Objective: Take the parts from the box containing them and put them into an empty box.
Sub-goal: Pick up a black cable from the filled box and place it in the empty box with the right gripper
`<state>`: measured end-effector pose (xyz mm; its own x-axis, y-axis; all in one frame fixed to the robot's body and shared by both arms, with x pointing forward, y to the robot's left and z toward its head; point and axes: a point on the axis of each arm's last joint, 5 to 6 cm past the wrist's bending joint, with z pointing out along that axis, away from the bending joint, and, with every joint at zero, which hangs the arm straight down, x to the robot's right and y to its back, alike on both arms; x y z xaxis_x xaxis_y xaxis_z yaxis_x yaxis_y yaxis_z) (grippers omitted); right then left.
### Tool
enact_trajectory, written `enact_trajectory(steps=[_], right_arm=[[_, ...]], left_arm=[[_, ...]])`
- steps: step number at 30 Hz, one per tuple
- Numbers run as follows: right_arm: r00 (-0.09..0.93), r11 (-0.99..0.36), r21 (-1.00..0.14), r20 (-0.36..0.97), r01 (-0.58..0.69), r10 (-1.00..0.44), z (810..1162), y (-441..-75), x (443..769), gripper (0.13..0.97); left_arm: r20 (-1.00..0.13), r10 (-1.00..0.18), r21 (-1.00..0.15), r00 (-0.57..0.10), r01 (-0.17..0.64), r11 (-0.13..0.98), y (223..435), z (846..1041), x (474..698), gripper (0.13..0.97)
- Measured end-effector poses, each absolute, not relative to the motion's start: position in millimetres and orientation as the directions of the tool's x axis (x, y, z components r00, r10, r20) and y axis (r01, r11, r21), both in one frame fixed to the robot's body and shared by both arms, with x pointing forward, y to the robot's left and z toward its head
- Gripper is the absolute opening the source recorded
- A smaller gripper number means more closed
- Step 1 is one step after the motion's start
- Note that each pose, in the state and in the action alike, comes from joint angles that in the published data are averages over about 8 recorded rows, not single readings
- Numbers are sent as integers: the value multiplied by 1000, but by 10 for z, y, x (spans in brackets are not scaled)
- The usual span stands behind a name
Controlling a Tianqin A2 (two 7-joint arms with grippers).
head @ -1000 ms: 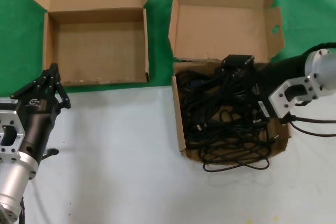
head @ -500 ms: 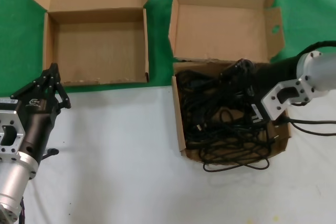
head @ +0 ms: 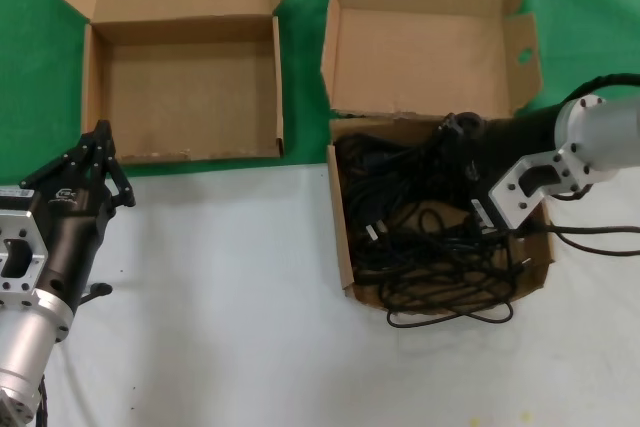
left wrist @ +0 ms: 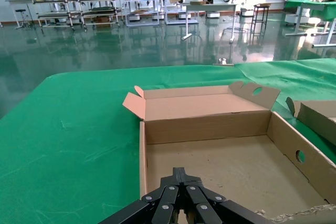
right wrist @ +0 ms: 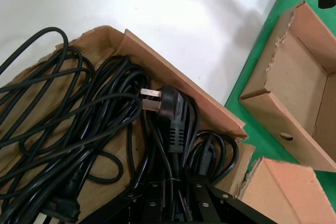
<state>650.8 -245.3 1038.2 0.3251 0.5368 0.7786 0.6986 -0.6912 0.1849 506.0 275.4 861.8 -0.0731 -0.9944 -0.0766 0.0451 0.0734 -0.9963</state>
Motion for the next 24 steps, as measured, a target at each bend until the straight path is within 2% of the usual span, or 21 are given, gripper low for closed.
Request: enact_trajectory(steps=[6,14,19,24], right_arm=[[308,-696,199,789,690,531,10501,-2456,6465,210],[232,-695,223,836,683,497,10944,-2337,6303,209],[167,-680,244,862,691,479,11162,-2100,6328,209],[107,-655,255,882,711,459,11259,-1747,6489,208]], left_arm=[[-77,-994,-996,-73,45,73,2754,8618,5060,145],[-77,-994,-996,-73,45,73,2754,8618,5060,145],[-77,-994,-996,-73,45,73,2754,8618,5060,145],[-77,-994,-996,-73,45,73,2754,8618,5060,145]])
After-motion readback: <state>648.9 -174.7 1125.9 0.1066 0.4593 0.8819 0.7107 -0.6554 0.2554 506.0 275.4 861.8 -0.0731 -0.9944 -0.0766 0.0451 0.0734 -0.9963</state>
